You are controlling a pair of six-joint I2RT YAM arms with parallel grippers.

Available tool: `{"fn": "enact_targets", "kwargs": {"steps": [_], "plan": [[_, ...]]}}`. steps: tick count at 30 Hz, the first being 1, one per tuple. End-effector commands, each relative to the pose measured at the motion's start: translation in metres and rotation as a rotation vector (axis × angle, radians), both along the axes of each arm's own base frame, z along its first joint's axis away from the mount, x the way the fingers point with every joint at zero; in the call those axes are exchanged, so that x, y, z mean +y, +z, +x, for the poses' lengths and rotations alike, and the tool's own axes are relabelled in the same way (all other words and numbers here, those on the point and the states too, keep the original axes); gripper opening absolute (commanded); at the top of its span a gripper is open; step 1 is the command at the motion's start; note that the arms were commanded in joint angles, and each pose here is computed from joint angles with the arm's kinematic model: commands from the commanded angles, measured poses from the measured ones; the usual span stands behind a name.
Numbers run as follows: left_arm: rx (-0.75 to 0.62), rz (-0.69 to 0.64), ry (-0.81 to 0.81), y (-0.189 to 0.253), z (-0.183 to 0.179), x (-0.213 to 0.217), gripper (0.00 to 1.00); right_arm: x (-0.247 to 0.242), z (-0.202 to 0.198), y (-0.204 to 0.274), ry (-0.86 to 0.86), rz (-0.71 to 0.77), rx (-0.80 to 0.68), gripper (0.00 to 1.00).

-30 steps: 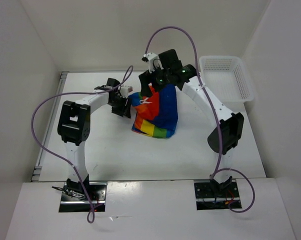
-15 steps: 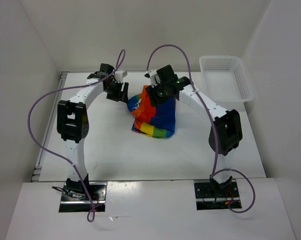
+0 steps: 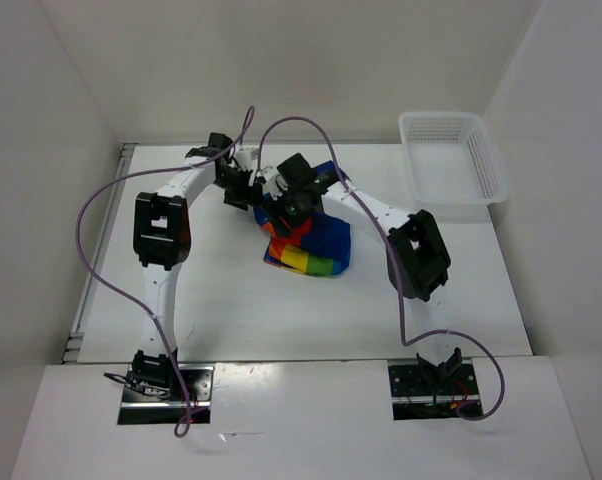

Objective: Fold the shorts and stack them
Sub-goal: Fold the shorts

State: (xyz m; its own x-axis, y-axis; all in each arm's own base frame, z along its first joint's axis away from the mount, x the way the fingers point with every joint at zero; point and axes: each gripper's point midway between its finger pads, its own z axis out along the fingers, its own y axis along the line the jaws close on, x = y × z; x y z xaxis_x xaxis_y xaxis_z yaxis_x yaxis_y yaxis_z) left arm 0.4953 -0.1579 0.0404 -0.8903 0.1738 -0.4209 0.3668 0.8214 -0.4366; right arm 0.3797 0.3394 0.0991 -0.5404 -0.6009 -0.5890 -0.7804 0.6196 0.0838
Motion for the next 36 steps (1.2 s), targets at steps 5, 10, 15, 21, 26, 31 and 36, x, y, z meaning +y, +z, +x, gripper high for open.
{"fn": "enact_targets", "kwargs": {"steps": [5,10,15,21,26,31,36], "plan": [[0.063,-0.106,-0.073,-0.015,-0.009,-0.021,0.61,0.015,0.029,0.0,-0.04,0.017,-0.073,0.56],[0.073,-0.166,-0.117,-0.012,-0.014,-0.04,0.37,0.01,0.027,0.002,-0.038,0.007,-0.081,0.25],[0.02,-0.192,-0.15,0.006,-0.007,-0.054,0.15,0.016,0.019,0.039,0.0,0.02,-0.17,0.05],[-0.202,-0.246,-0.201,0.084,0.017,-0.071,0.03,0.009,-0.007,0.075,0.041,0.001,-0.267,0.0],[-0.27,-0.247,-0.255,0.108,0.017,-0.101,0.03,-0.008,-0.014,0.092,0.041,-0.013,-0.32,0.0],[-0.263,-0.276,-0.333,0.103,0.009,-0.14,0.05,-0.002,-0.029,0.082,0.107,-0.03,-0.328,0.0],[-0.267,-0.279,-0.378,0.105,0.0,-0.166,0.17,0.009,-0.04,0.06,0.173,-0.043,-0.293,0.15]]}}
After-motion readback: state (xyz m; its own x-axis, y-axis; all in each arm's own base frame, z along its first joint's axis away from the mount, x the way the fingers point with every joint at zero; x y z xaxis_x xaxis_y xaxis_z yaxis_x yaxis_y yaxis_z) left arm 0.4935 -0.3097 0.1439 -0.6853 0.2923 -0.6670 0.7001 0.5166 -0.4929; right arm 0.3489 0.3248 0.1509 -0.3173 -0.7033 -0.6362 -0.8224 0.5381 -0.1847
